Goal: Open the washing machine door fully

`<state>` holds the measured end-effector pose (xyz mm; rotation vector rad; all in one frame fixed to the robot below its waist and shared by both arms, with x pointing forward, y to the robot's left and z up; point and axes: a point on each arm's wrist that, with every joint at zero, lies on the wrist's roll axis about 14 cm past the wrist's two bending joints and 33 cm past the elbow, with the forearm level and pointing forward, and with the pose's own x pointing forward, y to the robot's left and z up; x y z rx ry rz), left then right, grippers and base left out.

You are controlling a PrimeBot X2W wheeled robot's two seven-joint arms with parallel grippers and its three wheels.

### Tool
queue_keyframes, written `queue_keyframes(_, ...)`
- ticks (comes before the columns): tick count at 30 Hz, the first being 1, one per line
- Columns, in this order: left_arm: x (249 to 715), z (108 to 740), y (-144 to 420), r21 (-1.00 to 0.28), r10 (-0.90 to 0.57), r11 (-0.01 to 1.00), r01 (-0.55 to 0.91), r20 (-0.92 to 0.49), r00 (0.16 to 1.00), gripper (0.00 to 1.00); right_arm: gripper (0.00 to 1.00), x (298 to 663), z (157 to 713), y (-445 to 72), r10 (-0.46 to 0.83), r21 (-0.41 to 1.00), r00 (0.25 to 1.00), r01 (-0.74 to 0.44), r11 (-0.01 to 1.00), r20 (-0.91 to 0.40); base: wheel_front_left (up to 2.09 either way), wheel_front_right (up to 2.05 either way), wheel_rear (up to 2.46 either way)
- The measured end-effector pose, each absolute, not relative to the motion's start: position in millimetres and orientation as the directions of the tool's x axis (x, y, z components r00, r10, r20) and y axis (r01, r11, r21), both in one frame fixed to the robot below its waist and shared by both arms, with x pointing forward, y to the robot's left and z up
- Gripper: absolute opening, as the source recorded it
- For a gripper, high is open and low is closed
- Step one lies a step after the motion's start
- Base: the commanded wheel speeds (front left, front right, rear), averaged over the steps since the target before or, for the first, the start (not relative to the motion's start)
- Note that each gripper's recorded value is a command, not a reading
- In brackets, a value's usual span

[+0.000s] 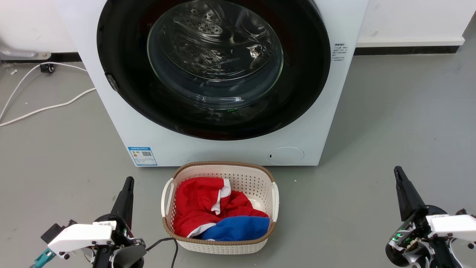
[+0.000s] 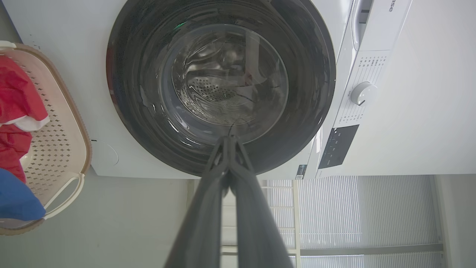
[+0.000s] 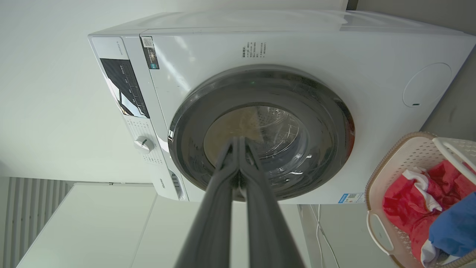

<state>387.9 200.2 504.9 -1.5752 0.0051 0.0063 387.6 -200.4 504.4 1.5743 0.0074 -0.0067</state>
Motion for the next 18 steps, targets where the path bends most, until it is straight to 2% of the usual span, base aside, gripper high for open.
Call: queue_keyframes(18,387.9,504.9,200.0,-1.000,0.000,-0.004,-0.007,-0.007,1.000,0.00,0.00,387.6,504.4,-200.4,0.001,1.000,1.000,0.009,-0.003,-0.009,0.00,0.00,0.00)
